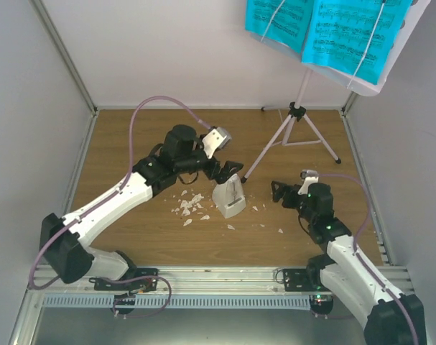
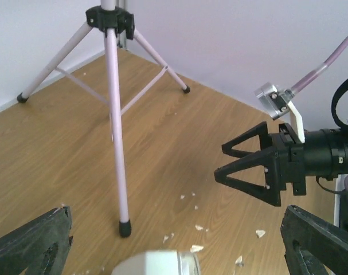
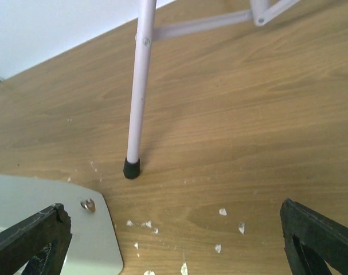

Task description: Pack up the instrument practice props

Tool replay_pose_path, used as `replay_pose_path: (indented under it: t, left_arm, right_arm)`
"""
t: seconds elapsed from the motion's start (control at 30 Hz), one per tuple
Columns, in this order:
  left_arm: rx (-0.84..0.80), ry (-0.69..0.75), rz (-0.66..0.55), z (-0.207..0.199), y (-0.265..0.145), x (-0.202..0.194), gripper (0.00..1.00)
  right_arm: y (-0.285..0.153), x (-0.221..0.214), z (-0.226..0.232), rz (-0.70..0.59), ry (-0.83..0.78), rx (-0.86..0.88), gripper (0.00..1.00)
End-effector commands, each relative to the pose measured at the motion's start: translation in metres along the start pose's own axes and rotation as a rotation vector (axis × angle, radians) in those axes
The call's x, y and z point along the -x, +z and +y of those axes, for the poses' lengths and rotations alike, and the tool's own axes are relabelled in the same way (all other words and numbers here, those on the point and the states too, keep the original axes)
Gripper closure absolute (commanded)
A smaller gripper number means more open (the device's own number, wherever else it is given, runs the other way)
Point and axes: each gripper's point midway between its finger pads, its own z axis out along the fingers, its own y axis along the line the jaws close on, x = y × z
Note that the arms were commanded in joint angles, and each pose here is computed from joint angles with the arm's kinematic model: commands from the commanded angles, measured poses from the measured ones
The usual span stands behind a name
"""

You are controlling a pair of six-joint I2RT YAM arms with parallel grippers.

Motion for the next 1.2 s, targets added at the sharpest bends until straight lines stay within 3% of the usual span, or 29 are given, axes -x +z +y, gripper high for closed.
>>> replay_pose_path:
  t: [0.0, 0.1, 0.3, 0.67, 1.17]
  left_arm:
    - [-0.048, -0.017, 0.078, -0.003, 0.028, -0.012, 0.01]
    - [-0.049, -0.01, 0.148, -0.004, 0.043, -0.033, 0.01]
    - [-0.07, 0.017, 0.177, -0.011, 0.053, -0.051, 0.01]
    - [-0.001, 0.05, 0.251, 0.001, 0.057, -0.079, 0.02]
    - [-0.014, 0.058, 0.272, 0.001, 0.06, -0.085, 0.37]
  right_arm:
    - [-0.01, 0.019, 0.002, 0.021, 0.018, 0.009, 0.0]
    - [-0.024, 0.048, -0.003, -0.022, 0.007, -0.05, 0.0]
    - [-0.048, 0.092, -0.003, -0.085, -0.078, -0.143, 0.0]
    - [-0.056, 0.097, 0.005, -0.105, -0.08, -0.111, 0.01]
    - [-0.059, 0.094, 0.006, -0.107, -0.084, -0.104, 0.0]
